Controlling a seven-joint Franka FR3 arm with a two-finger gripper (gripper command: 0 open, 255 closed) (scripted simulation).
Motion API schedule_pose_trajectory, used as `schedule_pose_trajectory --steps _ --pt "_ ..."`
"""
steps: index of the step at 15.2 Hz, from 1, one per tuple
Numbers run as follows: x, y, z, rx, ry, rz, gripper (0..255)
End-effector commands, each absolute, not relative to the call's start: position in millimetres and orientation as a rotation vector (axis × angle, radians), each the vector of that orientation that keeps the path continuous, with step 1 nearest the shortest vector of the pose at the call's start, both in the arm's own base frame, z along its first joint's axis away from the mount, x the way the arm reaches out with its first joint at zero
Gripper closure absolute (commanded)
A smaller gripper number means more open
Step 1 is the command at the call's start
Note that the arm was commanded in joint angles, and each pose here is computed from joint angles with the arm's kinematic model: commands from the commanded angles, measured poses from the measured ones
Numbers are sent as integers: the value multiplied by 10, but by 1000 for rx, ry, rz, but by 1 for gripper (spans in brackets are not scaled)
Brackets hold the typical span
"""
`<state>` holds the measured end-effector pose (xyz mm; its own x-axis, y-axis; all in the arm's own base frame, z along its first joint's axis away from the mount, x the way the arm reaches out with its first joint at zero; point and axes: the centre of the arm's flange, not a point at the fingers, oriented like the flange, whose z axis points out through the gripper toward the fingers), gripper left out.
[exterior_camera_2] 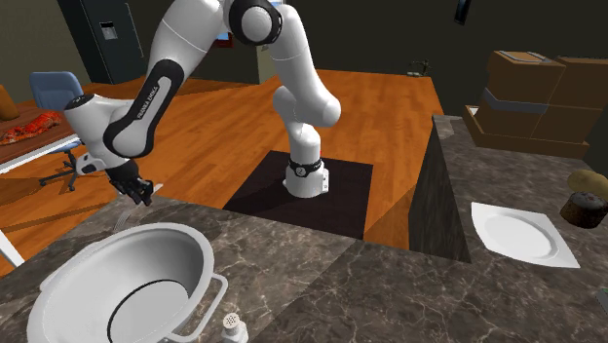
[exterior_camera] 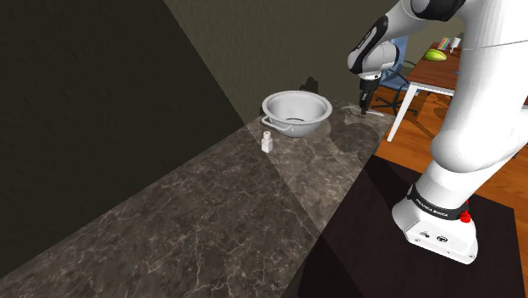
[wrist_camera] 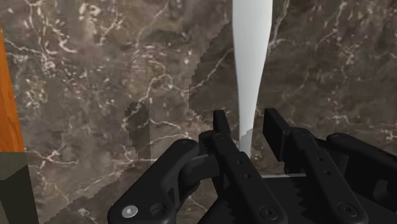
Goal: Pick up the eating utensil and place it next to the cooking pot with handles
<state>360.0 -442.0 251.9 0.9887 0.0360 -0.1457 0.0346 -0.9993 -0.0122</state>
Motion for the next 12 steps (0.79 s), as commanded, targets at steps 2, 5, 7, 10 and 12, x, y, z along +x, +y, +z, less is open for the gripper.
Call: schedule_pose_trajectory --steps 2,5,7,10,12 --pt "3602 -4425 2366 -3124 -55 228 255" --pt "3602 -4425 2207 -3124 -55 228 255" --pt "3602 -4425 2102 -3124 -55 228 255" --pt "3601 -4425 2006 -3124 -55 228 255" --pt "3602 -4425 2006 -3124 -55 228 255"
